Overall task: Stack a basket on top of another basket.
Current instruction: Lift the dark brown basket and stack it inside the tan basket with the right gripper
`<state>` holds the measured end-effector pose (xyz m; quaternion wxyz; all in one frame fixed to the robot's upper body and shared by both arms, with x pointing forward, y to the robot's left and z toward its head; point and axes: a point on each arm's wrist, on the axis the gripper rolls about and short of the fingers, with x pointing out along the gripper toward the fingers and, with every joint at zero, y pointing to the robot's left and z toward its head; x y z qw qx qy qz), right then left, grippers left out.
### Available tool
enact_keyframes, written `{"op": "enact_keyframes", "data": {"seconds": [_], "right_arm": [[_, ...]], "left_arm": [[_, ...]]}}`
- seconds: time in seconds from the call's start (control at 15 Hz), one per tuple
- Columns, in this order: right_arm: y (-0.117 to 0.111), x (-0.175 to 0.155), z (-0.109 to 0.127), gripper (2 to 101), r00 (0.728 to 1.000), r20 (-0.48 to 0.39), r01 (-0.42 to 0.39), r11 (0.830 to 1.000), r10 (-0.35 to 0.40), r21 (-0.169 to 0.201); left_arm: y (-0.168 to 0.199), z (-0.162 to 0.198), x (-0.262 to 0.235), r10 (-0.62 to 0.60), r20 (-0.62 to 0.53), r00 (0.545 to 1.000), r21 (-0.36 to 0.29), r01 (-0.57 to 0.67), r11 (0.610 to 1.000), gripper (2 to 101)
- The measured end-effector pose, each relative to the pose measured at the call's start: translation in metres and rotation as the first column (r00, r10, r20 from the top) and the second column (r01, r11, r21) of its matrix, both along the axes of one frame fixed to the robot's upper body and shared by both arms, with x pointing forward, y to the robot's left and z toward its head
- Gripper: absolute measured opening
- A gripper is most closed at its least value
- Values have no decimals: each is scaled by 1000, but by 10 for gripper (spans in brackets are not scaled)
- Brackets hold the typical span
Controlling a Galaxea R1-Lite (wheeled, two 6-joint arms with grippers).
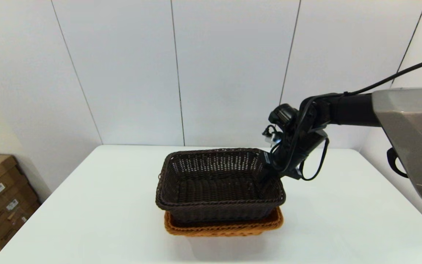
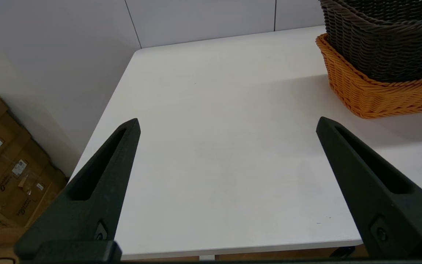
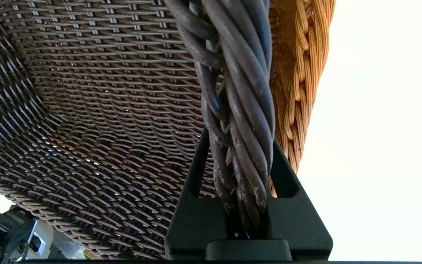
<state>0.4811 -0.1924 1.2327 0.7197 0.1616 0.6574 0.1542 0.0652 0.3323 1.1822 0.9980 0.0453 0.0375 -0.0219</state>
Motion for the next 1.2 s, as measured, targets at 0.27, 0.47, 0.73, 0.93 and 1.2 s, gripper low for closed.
{"op": "enact_keyframes", "data": {"seconds": [0.27, 0.47, 0.73, 0.93, 1.2], "right_arm": [[-5, 2, 0, 150, 1000, 8, -4, 1000, 4, -1], [-8, 3, 0, 150, 1000, 9, 3, 1000, -3, -2], [-10, 4, 0, 150, 1000, 11, 5, 1000, -5, -2], [-11, 3, 0, 153, 1000, 9, 6, 1000, -5, -3], [-12, 4, 0, 489, 1000, 9, 8, 1000, -8, -2]], "left_arm": [[0, 0, 0, 0, 0, 1000, 0, 0, 1000, 978], [0, 0, 0, 0, 0, 1000, 0, 0, 1000, 978], [0, 0, 0, 0, 0, 1000, 0, 0, 1000, 978], [0, 0, 0, 0, 0, 1000, 0, 0, 1000, 978], [0, 0, 0, 0, 0, 1000, 0, 0, 1000, 978]]}}
